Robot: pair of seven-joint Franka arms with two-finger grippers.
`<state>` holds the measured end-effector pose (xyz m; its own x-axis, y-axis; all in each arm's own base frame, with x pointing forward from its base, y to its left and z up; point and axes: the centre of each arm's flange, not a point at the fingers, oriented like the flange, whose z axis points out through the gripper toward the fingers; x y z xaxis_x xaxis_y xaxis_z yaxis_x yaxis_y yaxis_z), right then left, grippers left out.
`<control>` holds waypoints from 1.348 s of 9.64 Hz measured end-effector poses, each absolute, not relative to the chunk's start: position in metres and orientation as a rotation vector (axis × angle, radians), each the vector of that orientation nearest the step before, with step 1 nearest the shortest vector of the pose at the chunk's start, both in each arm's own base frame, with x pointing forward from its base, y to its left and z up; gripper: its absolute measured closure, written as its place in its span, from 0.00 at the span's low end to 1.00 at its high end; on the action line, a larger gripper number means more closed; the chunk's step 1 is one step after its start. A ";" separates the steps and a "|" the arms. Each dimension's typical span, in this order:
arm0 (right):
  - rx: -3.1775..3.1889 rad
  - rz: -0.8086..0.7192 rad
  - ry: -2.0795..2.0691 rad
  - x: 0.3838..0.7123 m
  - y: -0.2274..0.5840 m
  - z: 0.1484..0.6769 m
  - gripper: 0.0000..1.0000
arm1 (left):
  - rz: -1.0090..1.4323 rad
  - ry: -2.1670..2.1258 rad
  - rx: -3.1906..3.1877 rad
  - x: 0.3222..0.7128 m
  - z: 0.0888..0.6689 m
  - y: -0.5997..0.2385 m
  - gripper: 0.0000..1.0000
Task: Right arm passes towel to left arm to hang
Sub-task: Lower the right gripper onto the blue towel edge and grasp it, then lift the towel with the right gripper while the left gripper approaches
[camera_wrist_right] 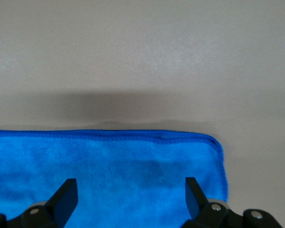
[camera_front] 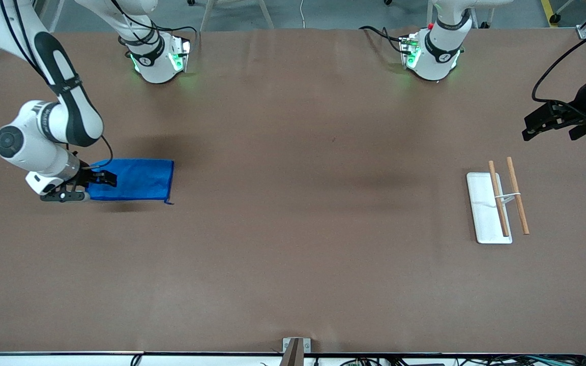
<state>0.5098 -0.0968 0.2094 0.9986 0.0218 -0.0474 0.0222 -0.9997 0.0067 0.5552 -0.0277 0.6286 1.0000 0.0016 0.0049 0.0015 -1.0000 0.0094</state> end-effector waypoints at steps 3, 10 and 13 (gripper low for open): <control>3.135 -0.068 0.042 0.500 -0.093 0.196 0.00 | -0.001 -0.006 3.132 0.556 0.626 -0.031 0.00; 3.135 -0.060 0.141 0.488 -0.080 0.173 0.44 | -0.032 -0.019 3.133 0.561 0.615 -0.035 0.00; 3.133 -0.052 0.145 0.489 -0.084 0.176 0.89 | -0.039 -0.022 3.133 0.563 0.612 -0.035 0.00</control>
